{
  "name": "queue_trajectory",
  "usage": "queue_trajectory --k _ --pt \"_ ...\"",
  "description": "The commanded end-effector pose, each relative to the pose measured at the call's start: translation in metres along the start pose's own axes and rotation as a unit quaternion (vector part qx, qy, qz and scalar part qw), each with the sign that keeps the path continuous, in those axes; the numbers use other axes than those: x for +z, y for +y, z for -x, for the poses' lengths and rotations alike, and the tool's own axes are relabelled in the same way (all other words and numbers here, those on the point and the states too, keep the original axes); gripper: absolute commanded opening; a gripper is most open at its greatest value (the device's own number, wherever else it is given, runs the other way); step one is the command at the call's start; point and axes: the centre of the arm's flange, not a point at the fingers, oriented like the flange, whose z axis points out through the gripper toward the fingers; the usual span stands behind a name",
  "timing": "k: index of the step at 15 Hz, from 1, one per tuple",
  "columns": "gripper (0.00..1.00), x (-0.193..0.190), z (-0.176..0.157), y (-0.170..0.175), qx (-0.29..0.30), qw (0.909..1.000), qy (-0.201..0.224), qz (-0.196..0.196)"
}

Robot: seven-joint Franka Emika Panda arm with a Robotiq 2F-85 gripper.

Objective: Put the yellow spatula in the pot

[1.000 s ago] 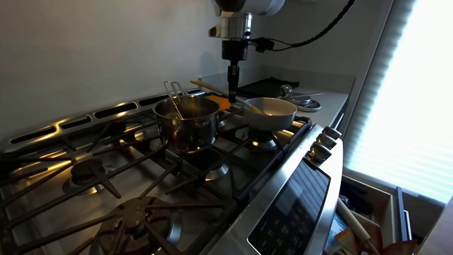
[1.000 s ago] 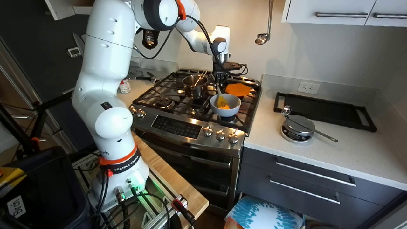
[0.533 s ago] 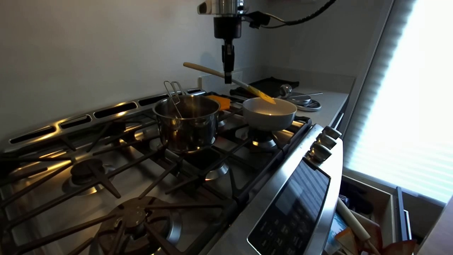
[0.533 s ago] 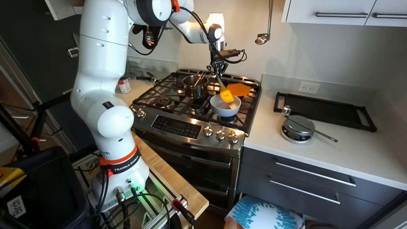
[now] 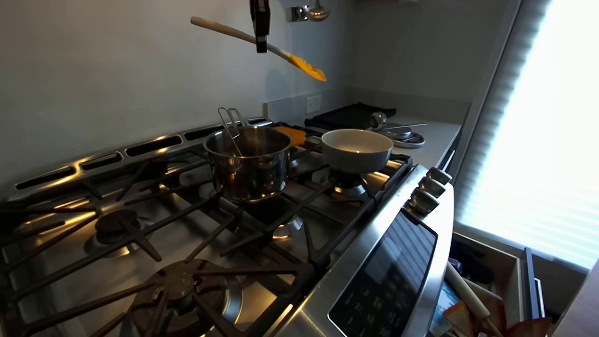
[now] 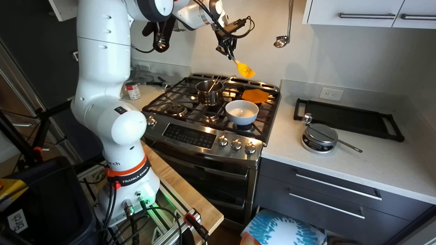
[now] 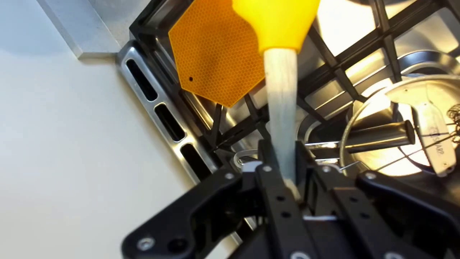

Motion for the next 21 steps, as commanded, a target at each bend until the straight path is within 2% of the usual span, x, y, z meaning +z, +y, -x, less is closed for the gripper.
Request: queue_trajectory --k 1,2,3,5,9,12,14,15,16,17,18,19,20,21 --pt "0.17 0.002 0.001 0.0 0.001 1.0 -0.001 -0.001" --pt "0.17 0.005 0.004 0.001 0.002 1.0 -0.003 -0.003" --pt "0.04 0.012 -0.005 0.005 -0.004 0.9999 0.009 -0.002" --pt "0.04 0.013 -0.028 0.008 -0.015 0.9982 0.053 0.024" --pt "0.04 0.004 -0.087 0.006 -0.067 0.9861 0.143 0.052" --pt "0.04 0.004 -0.1 -0.008 -0.077 0.9841 0.157 0.035" --pt "0.04 0.003 -0.106 -0.017 -0.081 0.9799 0.181 0.017" --pt "0.04 -0.001 -0.105 -0.021 -0.079 0.9797 0.184 0.008" --pt "0.04 -0.006 -0.1 -0.026 -0.08 0.9824 0.168 -0.011" --pt "0.04 -0.009 -0.095 -0.033 -0.115 0.9822 0.144 -0.034" --pt "0.17 0.002 -0.108 -0.028 -0.084 0.9832 0.162 -0.004" --pt "0.17 0.001 -0.107 -0.031 -0.095 0.9835 0.153 -0.018" --pt "0.04 -0.006 -0.105 -0.033 -0.091 0.9857 0.138 -0.029" --pt "0.04 -0.016 -0.103 -0.037 -0.079 0.9876 0.132 -0.032"
